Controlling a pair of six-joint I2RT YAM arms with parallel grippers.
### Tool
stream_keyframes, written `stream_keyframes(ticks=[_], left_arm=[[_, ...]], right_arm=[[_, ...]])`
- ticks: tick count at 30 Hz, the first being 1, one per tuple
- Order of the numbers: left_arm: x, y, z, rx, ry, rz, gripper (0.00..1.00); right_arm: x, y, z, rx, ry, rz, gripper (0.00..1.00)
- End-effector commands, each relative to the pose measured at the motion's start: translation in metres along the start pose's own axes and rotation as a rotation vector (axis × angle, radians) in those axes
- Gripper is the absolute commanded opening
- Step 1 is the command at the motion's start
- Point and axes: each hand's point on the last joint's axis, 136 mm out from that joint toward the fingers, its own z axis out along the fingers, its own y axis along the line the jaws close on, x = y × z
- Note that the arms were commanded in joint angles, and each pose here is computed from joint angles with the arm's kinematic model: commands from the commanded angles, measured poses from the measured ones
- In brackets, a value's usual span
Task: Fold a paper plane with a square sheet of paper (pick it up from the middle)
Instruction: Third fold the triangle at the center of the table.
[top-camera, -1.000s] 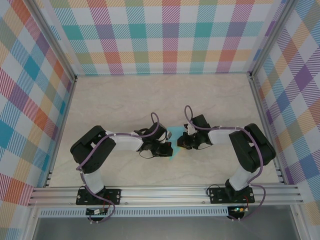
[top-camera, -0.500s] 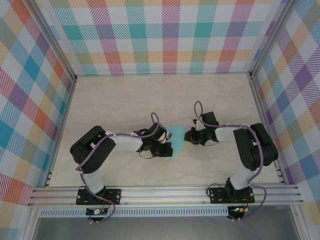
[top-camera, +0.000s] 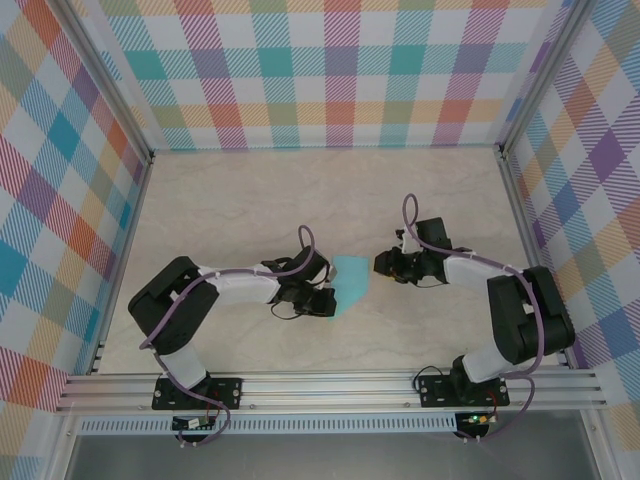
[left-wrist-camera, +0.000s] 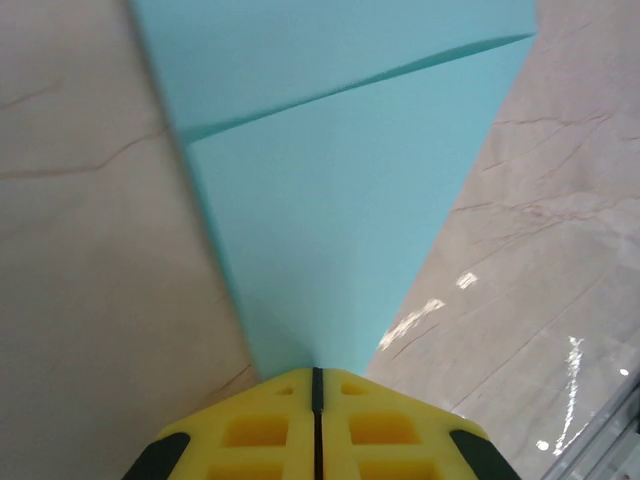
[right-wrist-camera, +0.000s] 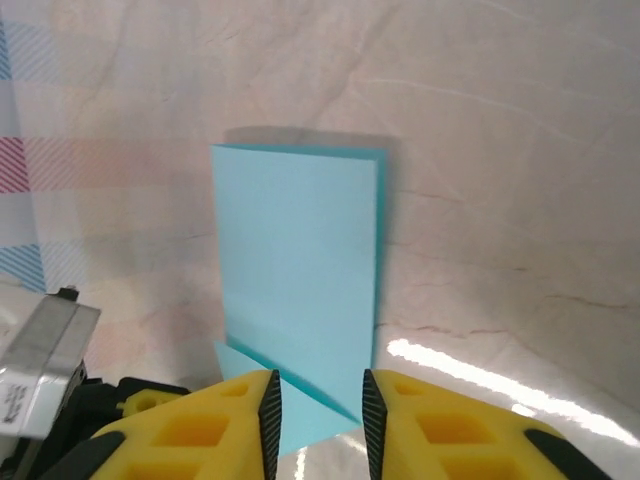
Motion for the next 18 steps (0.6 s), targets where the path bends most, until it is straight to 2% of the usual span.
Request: stream_keyframes(ticks=[1, 7, 18], left_arm=[[-0.003, 0.006, -0.021, -0.077, -0.011, -0.001, 0.09], [-0.032, -0.007, -0.033, -0.079, -0.107, -0.006, 0.11], [-0.05, -0.004, -0.016, -0.119, -0.118, -0.024, 0.08]], right_arm=[[0.021, 0.003, -0.004, -0.041, 0.062, 0.032, 0.35], [0.036, 0.006, -0.005, -0.064, 0.087, 0.055, 0.45], [0.043, 0.01, 0.01, -0.101, 0.142, 0.071, 0.49]])
